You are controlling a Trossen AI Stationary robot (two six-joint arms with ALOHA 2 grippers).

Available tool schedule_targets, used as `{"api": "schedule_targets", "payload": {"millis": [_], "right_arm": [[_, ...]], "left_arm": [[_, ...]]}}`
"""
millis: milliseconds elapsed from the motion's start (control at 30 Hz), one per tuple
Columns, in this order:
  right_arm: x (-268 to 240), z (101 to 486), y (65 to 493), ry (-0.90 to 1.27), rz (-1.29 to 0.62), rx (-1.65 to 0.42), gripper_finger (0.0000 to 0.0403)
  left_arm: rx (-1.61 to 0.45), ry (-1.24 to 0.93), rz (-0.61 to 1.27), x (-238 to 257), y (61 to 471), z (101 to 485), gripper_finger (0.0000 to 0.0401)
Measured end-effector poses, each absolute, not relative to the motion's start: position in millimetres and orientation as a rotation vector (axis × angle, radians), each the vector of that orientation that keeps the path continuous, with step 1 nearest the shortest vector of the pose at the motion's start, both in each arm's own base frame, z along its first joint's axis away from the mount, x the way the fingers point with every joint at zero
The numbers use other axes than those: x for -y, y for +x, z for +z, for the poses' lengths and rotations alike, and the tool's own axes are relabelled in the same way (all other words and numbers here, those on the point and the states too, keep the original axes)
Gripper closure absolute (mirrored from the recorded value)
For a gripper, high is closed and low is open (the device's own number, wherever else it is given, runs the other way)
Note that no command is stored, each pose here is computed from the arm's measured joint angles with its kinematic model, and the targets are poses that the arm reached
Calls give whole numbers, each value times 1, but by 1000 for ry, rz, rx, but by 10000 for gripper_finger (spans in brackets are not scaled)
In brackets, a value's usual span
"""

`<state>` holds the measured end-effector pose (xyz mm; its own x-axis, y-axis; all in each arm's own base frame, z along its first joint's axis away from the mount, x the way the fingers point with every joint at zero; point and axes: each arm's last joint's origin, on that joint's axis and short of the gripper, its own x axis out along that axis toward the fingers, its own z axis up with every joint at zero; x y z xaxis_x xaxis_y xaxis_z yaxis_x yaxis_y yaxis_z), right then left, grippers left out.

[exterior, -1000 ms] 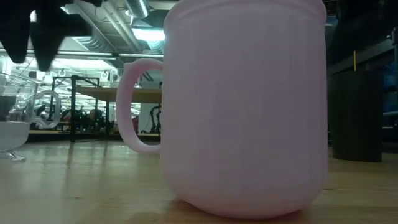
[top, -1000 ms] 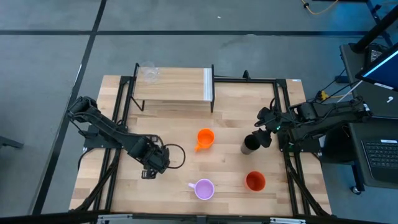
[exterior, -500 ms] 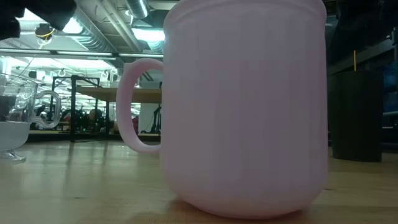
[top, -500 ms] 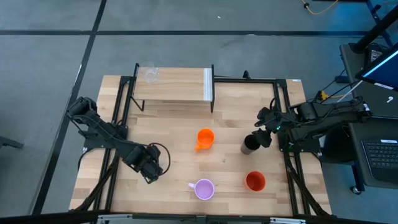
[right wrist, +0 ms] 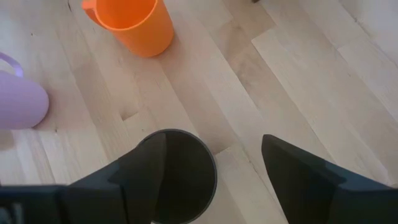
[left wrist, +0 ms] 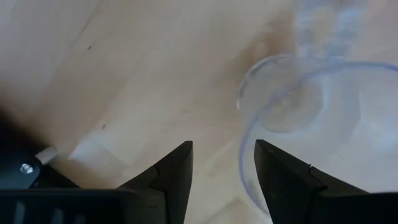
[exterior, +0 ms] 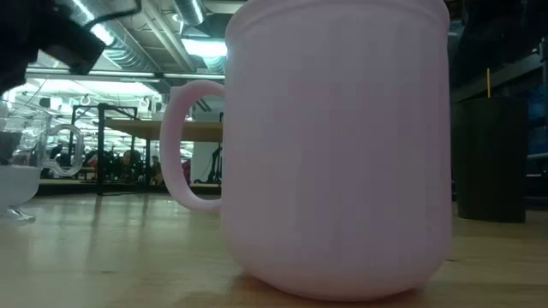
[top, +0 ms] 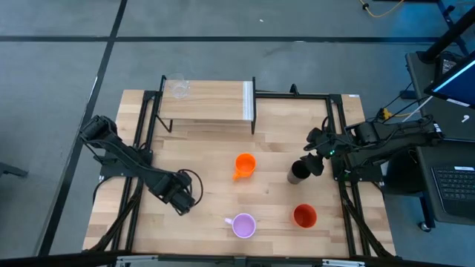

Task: Stack small to large cups/mugs on shelf
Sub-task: Align the transparent mug with the transparent mug on the shelf

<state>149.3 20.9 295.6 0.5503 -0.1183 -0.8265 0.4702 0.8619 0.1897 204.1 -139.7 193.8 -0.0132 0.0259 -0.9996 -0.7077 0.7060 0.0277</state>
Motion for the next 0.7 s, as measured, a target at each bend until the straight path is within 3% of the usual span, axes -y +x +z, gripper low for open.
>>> {"api": "schedule_targets", "payload": {"millis": [267,367,533,700], "right_arm": [[-21,296,149,418,-361,-929,137],[-21,296,149,418,-360,-929,137],[-21,296,149,417,-361,-929,137],[-21,296,149,400,-352,-932,137]], "left_arm": [[-1460,-626,628,137,208,188,243],[-1453,-638,632,135,210,188,279],[-1433,-636,650,130,213,188,386],[-1482,-608,564,124,222,204,398]]}}
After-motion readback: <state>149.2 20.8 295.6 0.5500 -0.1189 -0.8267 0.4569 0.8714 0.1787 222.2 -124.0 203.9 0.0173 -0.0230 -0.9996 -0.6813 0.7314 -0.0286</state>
